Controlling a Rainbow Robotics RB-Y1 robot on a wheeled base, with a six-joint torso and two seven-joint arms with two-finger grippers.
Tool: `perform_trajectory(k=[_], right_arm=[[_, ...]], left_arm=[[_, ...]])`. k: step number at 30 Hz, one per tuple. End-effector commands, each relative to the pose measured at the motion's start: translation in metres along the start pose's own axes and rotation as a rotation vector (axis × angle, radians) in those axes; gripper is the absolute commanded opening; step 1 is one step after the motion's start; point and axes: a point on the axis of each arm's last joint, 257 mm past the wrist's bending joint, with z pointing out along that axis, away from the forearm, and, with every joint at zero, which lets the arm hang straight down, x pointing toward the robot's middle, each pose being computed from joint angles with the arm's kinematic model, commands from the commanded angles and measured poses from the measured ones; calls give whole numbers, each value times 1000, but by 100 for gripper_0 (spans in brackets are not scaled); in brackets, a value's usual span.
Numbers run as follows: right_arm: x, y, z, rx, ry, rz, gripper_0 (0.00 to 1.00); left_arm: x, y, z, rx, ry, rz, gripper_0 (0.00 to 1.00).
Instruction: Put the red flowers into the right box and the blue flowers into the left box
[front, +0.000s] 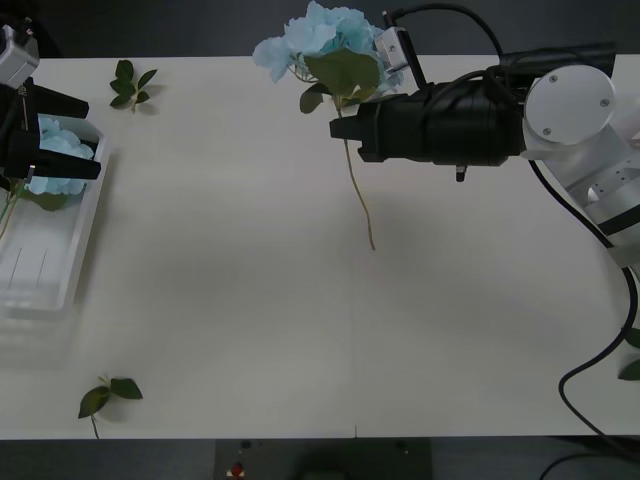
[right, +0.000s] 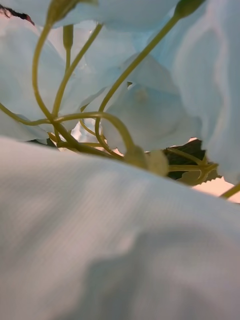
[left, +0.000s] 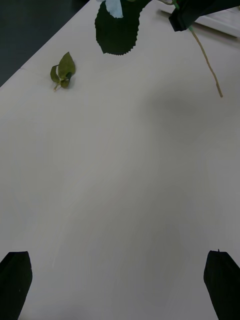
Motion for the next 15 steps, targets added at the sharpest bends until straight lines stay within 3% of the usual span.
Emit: perform_trajectory(k=[1, 15], right_arm=[[-25, 34, 16, -101, -72, -62, 0], [-64, 80, 48, -264, -311, 21, 0]], left_arm=[[-1, 5, -9, -21, 20, 51, 100], [-2, -8, -2, 22, -16, 29, 100]])
